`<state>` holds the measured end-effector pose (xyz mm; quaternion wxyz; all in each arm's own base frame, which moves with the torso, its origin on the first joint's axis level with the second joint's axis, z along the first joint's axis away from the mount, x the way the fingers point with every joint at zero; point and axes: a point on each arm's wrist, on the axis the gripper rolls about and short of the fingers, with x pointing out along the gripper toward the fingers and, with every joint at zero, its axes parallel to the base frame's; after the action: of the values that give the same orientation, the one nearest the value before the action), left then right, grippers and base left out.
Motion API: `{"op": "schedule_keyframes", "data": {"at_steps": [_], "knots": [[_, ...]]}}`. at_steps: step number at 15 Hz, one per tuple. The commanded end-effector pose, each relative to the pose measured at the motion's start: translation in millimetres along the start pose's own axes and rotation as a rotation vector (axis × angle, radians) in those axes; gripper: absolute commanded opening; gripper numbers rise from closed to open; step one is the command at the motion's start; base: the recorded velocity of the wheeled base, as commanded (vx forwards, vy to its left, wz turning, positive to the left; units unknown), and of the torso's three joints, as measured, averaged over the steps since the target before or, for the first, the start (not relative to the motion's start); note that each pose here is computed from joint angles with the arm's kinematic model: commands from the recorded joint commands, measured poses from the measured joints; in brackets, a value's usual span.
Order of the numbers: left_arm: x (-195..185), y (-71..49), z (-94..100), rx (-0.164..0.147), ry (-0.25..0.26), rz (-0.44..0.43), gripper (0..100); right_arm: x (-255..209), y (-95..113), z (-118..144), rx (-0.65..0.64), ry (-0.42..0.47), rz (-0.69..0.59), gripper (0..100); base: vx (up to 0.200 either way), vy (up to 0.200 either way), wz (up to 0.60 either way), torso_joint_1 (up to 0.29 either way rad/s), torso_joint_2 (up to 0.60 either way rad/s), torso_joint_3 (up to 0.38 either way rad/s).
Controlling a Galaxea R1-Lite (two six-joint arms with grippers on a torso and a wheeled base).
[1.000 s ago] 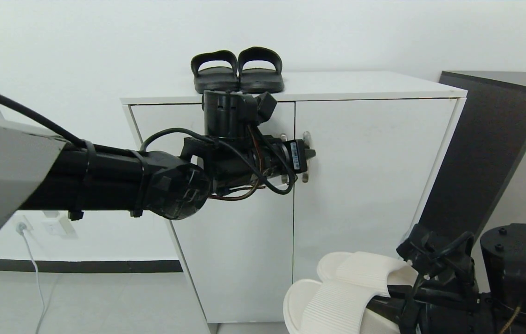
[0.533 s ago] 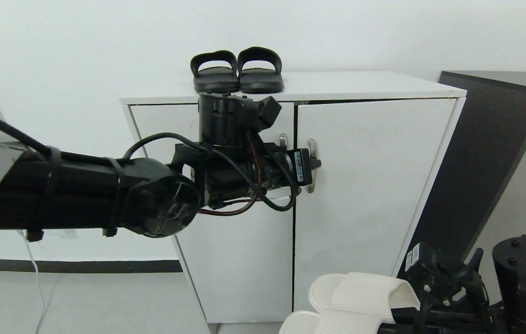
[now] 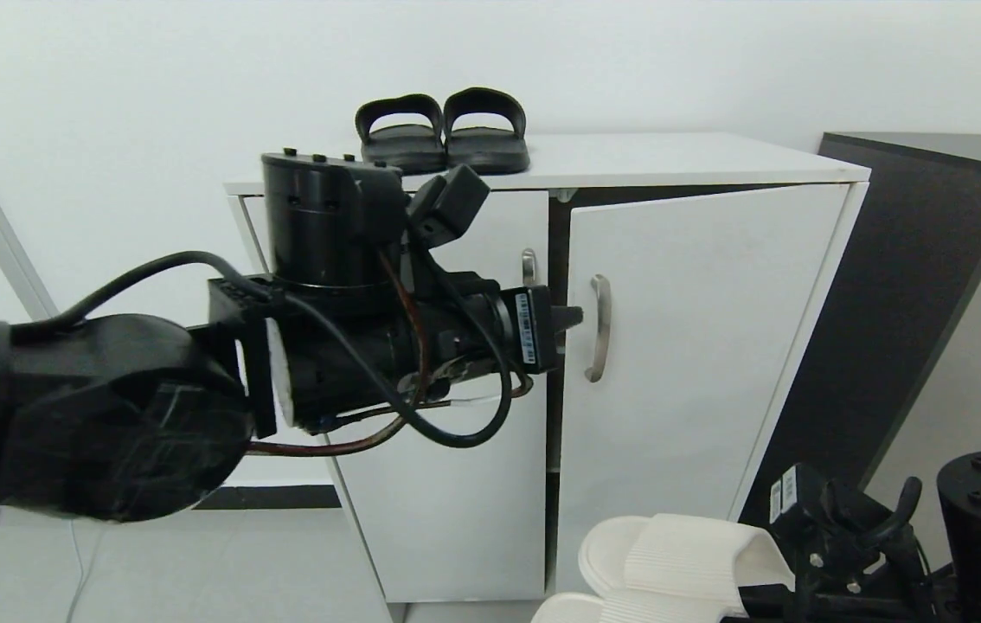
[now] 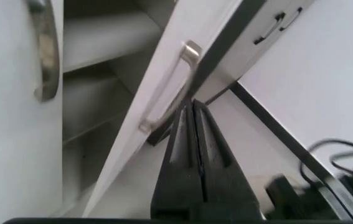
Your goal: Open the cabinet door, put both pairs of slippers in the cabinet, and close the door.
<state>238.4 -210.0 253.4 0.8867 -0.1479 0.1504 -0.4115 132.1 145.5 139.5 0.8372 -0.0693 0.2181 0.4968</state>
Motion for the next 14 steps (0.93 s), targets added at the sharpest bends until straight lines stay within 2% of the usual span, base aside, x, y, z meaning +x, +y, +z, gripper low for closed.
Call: {"op": "schedule_keyframes", "data": {"at_steps": [1, 4, 7, 11, 14], "knots": [[-36.9, -10.4, 7.5, 0.010, -0.047, -0.019, 0, 0.4, -0.1, -0.2, 0.000, 0.002, 0.001, 0, 0.000, 0.000, 0.00, 0.000, 0.00, 0.000], [-26.5, -0.7, 12.8, 0.005, -0.064, -0.003, 0, 0.5, 0.1, -0.4, -0.002, 0.003, -0.004, 0, 0.000, 0.000, 0.00, 0.000, 0.00, 0.000], [2.6, 12.9, 21.3, -0.028, -0.110, 0.010, 0, 0.5, 0.0, 0.1, -0.002, 0.002, -0.007, 0, 0.000, 0.000, 0.00, 0.000, 0.00, 0.000], [42.3, 30.3, 31.4, -0.028, -0.135, 0.028, 0, 0.5, 0.0, 0.1, -0.002, 0.002, -0.007, 0, 0.000, 0.000, 0.00, 0.000, 0.00, 0.000], [61.3, 38.7, 34.9, -0.027, -0.148, 0.033, 0, 1.5, -0.2, -0.5, -0.001, 0.006, -0.006, 0, 0.000, 0.000, 0.00, 0.000, 0.00, 0.000]]}}
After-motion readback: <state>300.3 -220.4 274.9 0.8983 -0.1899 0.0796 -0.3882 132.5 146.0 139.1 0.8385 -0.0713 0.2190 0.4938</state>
